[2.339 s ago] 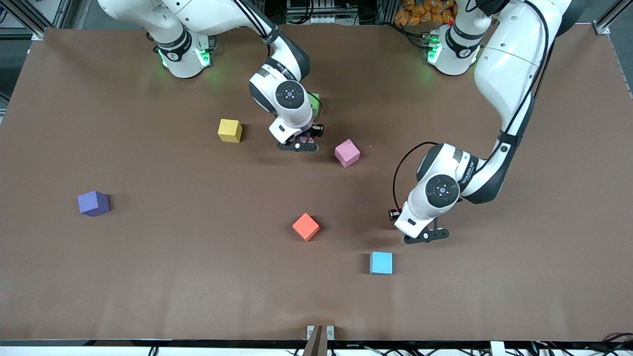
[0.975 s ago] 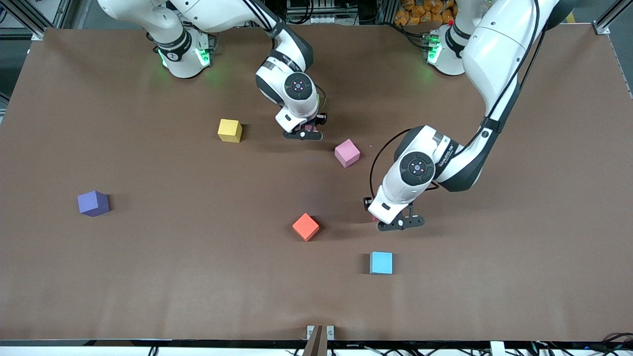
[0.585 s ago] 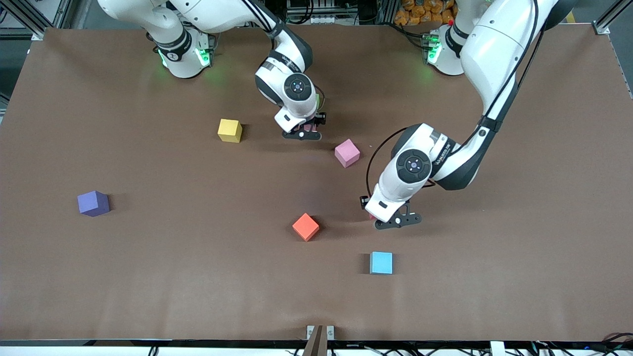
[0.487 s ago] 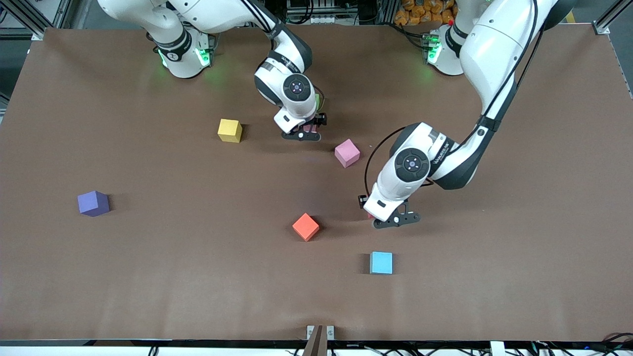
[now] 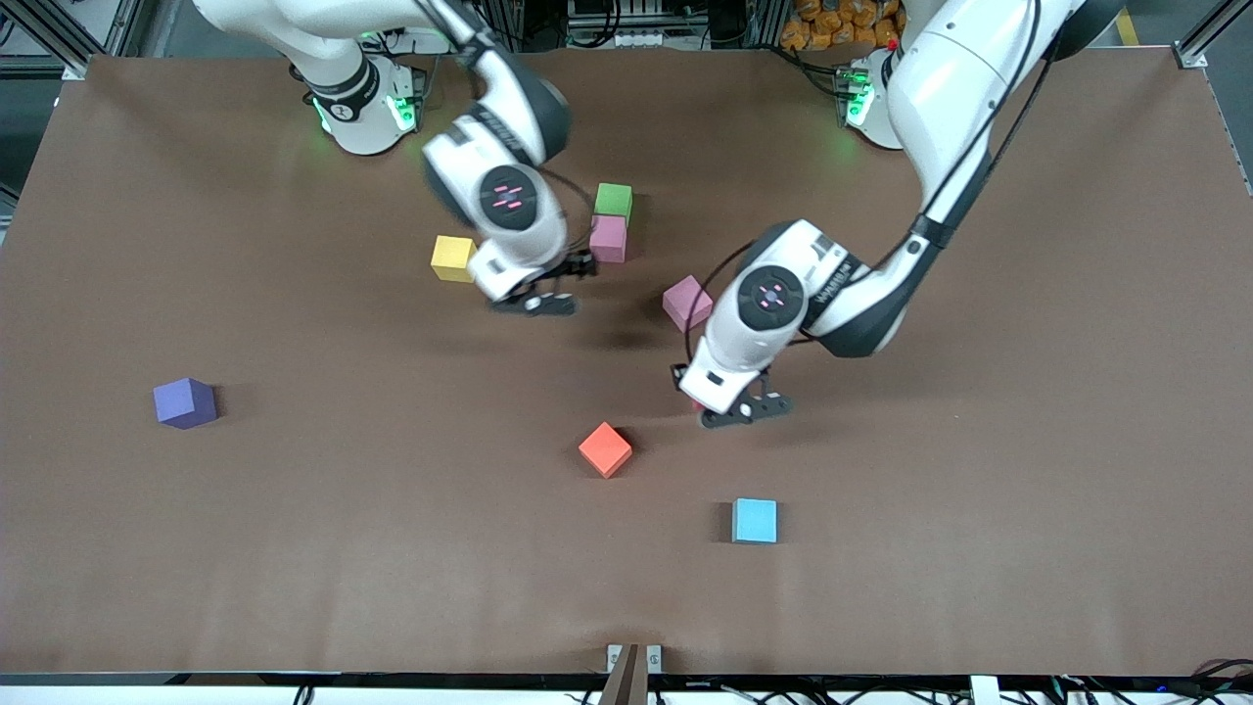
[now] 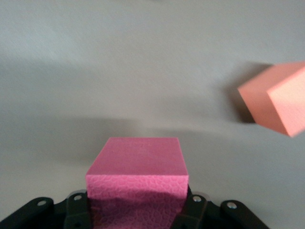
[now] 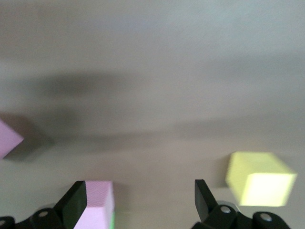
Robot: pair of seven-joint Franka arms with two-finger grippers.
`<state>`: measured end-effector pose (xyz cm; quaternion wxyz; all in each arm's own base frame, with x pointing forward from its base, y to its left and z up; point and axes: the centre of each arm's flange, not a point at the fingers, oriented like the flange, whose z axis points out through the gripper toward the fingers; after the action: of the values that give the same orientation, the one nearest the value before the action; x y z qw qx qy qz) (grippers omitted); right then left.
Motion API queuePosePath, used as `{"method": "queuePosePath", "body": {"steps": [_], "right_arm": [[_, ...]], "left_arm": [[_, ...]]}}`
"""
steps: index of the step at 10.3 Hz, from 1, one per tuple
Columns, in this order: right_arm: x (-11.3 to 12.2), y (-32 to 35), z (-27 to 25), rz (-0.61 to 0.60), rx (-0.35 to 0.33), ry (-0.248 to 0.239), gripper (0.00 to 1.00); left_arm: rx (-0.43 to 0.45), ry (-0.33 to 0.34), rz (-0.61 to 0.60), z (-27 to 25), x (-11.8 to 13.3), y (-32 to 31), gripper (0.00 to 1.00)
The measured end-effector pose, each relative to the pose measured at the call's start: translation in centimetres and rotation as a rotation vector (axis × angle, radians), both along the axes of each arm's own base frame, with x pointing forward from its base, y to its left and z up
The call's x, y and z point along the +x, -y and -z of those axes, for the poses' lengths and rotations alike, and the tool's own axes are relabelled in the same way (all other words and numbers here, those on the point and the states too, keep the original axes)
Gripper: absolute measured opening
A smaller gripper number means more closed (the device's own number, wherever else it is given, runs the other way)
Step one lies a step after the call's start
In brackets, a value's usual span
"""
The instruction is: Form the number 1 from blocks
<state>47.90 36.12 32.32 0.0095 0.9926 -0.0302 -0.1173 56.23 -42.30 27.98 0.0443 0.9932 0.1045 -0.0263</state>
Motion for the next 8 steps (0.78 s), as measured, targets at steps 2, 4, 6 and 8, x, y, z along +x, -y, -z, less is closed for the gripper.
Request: {"method": "queuePosePath", "body": {"steps": [2,4,6,8], "right_arm": [[2.8,6.3,-0.6,-0.002,-0.051,-0.029,1.0],[2.9,9.9,0.6,0.005,-0.093,-0.067,1.0],[1.3,12.3,2.5,-0.025,-0.108,-0.113,1.0],[-0.8,14.6,5.4,-0.04,-0.103,-0.121,1.0]], "left_arm": [[0.003,-0.013,-0.013,0.0,-4.3,5.0,0.61],[0.013,-0.023,0.024,0.3,-9.8,10.3,0.61],[0.033,-0.027,0.098,1.2,-14.1,13.4,0.61],[0.064,-0.034,0.175,3.3,-17.1,15.1,0.61]]}}
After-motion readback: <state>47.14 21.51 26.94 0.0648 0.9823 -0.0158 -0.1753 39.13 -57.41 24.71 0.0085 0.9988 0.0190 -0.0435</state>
